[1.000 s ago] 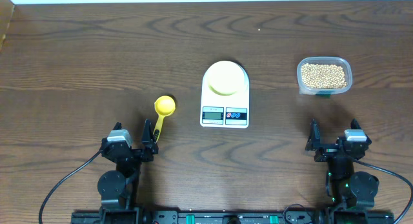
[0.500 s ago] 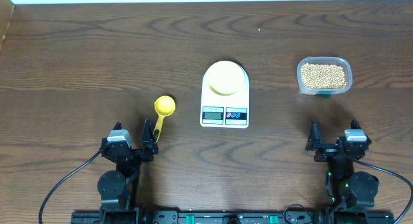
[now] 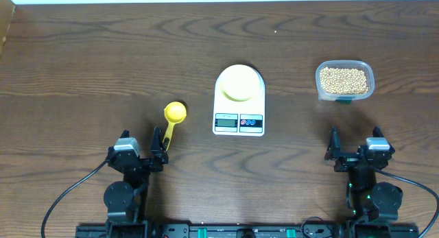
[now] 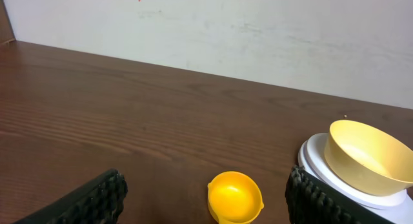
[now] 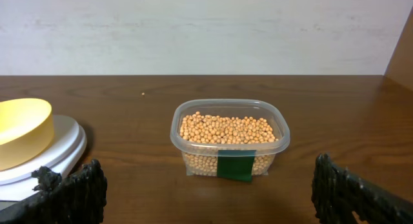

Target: Scoop item into bowl and weigh 50g on scale

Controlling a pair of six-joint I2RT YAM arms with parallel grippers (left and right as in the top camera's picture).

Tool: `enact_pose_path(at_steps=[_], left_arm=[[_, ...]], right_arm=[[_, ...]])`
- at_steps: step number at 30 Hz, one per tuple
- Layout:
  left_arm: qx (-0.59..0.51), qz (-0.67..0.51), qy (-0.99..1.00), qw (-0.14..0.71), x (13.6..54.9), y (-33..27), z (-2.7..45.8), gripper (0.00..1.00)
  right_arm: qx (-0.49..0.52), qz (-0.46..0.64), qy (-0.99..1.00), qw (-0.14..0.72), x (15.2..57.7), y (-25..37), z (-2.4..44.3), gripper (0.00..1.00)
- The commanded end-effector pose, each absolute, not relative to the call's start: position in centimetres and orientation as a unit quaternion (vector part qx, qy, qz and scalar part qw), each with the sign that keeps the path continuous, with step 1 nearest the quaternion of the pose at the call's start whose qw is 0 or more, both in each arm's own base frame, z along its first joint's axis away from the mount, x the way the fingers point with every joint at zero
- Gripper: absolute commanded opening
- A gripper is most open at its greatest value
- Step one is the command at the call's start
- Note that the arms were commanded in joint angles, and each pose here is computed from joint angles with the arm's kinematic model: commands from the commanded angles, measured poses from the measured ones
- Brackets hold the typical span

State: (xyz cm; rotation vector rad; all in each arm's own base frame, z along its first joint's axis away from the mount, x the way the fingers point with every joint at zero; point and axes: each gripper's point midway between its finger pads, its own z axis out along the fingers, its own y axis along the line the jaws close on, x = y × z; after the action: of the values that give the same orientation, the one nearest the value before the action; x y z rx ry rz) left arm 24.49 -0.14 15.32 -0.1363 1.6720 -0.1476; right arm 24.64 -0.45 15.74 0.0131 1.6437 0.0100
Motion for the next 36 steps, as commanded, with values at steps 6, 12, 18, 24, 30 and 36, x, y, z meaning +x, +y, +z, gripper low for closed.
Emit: enact_pose_path(at_steps=[6,12,18,24,30,36], left_arm=[[-0.066,-0.065,0.756,0.648,24.41,-0.03,13.74,0.81],[-0.066,-0.065,0.756,0.648,24.41,-0.03,13.73,0.81],[-0.066,-0.065,0.756,0.648,24.41,-0.03,13.73,0.81],[-0.066,-0.065,0.756,0.648,24.41,-0.03,13.74,0.81],[-0.056,-0.077,0.756,0.648,24.41,-0.55,13.82,0.81],[-0.065,-0.092,0.755,0.647,24.40,-0.77,13.85,0.81]], right_arm=[[0.001,0.001,0.734,0.679,24.65,-0.36,15.58,0.99],[0.001,0.001,0.734,0.679,24.64,-0.36,15.58,0.99],[0.001,0.001,0.734,0.679,24.65,-0.36,15.58,0.99],[0.001,0.001,0.734,0.679,24.65,-0.36,15.58,0.99],[0.001,0.001,0.734,0.679,24.65,-0.36,15.58,0.99],[0.001,0.001,0.734,0.679,24.65,-0.36,15.58,0.99]])
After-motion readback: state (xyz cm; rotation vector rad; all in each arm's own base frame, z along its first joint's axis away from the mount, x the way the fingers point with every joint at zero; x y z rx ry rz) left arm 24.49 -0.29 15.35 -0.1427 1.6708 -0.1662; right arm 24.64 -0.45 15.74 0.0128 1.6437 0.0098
